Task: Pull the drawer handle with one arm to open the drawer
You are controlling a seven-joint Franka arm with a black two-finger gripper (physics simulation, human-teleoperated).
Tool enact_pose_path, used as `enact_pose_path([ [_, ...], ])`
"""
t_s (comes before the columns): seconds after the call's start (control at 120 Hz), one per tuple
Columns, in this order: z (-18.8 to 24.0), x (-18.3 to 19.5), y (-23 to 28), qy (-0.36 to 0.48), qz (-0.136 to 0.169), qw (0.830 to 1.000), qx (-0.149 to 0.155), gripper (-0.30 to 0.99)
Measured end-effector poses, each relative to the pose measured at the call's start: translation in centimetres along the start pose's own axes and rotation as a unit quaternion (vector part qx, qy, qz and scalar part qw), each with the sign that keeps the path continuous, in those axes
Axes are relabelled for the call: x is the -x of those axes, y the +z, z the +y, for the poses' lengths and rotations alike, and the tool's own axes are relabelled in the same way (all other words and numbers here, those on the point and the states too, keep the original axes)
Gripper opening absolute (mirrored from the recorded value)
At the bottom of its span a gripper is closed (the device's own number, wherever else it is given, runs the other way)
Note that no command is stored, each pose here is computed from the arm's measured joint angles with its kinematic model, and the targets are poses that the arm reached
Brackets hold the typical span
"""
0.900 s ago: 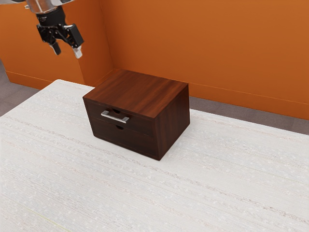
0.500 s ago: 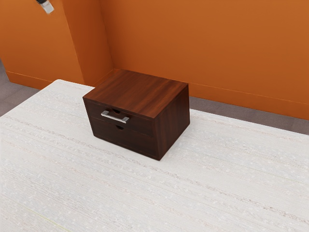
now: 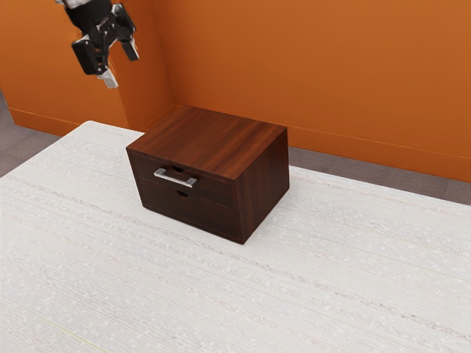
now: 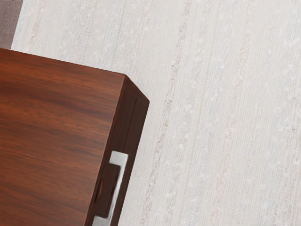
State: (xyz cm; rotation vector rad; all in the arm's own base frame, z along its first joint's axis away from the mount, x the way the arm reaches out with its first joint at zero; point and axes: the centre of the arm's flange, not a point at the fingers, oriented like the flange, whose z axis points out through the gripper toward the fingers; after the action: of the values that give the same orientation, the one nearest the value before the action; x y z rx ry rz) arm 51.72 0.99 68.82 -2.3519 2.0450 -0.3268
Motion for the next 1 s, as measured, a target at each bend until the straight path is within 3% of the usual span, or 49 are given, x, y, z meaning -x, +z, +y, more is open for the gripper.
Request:
enact_pose_path([
  [0.075, 2.0, 2.9, 2.9, 0.011, 0.006, 1.000, -0.002, 0.69],
  [0.25, 6.7, 6.3, 5.7, 0.050, 0.018, 0.998, -0.047, 0.69],
  [0.317, 6.5, 7.8, 7.4, 0.059, 0.014, 0.997, -0.058, 0.69],
  [0.467, 5.8, 8.8, 14.0, 0.100, -0.036, 0.990, -0.094, 0.68],
  [0.625, 4.0, 8.6, 16.9, 0.136, -0.069, 0.979, -0.135, 0.57],
  [1.0, 1.2, 8.2, 22.6, 0.135, -0.064, 0.974, -0.167, 0.45],
])
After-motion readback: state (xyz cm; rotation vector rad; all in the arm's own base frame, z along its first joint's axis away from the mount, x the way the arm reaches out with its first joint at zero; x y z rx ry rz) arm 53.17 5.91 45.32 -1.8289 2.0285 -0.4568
